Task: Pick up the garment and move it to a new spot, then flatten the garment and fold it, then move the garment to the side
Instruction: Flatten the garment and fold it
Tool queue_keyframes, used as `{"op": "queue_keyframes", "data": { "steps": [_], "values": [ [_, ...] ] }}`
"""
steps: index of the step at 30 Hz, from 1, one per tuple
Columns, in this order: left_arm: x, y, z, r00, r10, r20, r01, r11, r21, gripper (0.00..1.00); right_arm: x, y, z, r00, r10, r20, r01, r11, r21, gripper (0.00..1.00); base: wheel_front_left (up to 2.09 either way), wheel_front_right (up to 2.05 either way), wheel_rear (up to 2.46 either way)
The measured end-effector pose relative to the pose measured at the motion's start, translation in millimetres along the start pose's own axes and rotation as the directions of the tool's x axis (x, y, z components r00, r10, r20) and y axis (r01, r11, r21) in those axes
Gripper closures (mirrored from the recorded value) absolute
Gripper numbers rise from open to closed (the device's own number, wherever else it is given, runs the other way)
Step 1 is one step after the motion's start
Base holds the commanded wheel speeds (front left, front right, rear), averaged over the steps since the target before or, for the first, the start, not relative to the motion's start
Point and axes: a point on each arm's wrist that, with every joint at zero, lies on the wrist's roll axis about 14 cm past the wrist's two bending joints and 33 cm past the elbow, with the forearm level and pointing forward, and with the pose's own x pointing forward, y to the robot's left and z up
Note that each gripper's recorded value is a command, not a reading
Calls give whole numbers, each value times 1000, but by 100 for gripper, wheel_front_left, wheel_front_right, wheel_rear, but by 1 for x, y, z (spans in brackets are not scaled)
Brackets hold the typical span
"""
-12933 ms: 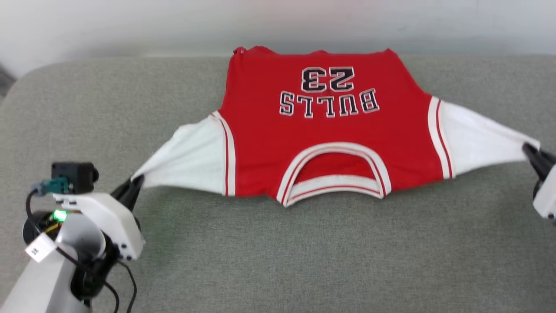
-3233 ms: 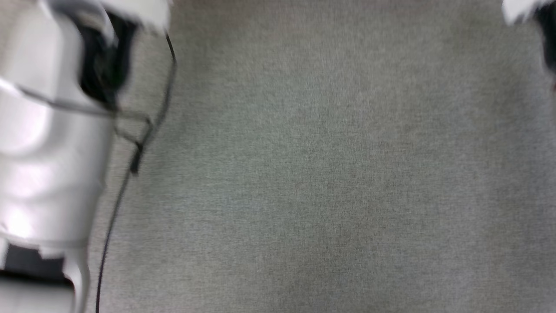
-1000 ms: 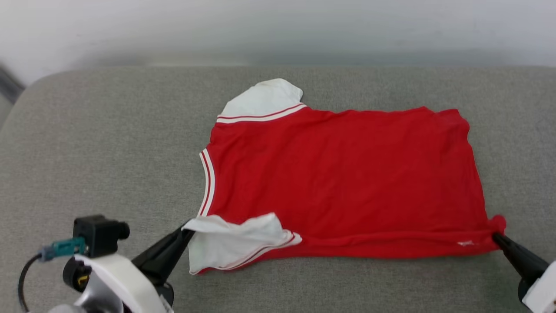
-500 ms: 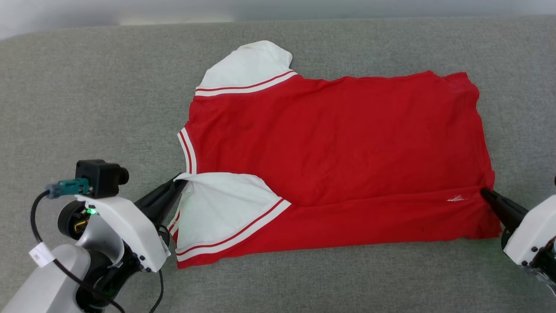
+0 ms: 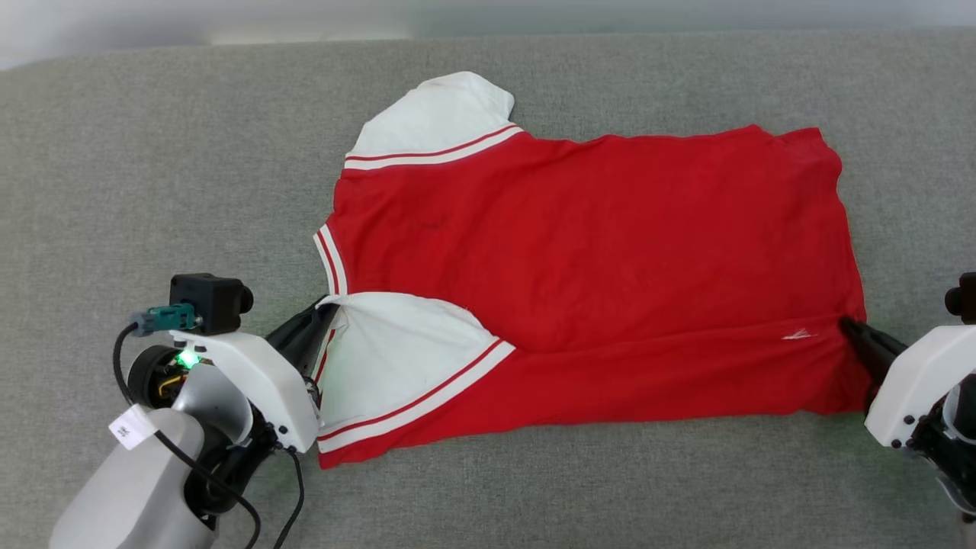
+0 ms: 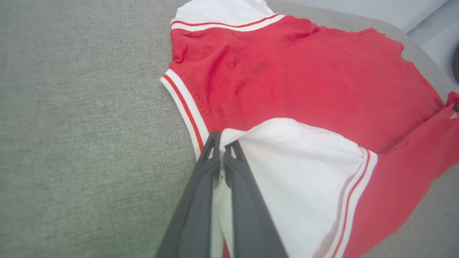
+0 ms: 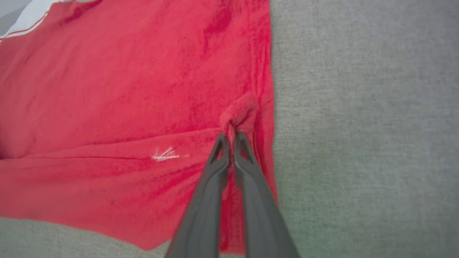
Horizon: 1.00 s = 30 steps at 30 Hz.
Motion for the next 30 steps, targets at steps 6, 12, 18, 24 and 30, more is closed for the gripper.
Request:
{"op": "queue_keyframes", "data": {
  "steps": [6,12,18,24,30],
  "values": [
    [-7,9,11,993,86,84,-88,996,18,0,-8,7,14,999,2,49,6,987,-163,0,0,0,0],
    [-29,16,5,976,190,104,-194,980,30,0,-29,3,15,998,-32,59,48,951,-304,0,0,0,0],
    [-58,3,-22,969,247,27,-246,968,-47,0,-49,-1,-5,996,-86,2,83,963,-257,0,0,0,0],
    [-76,-17,-52,966,233,-109,-240,969,-53,0,-63,1,-11,994,-110,-7,106,974,-199,0,0,0,0],
    [-76,-13,-57,950,273,-153,-281,959,-35,0,-68,5,-8,994,-109,9,109,978,-176,0,0,0,0]
  ]
}}
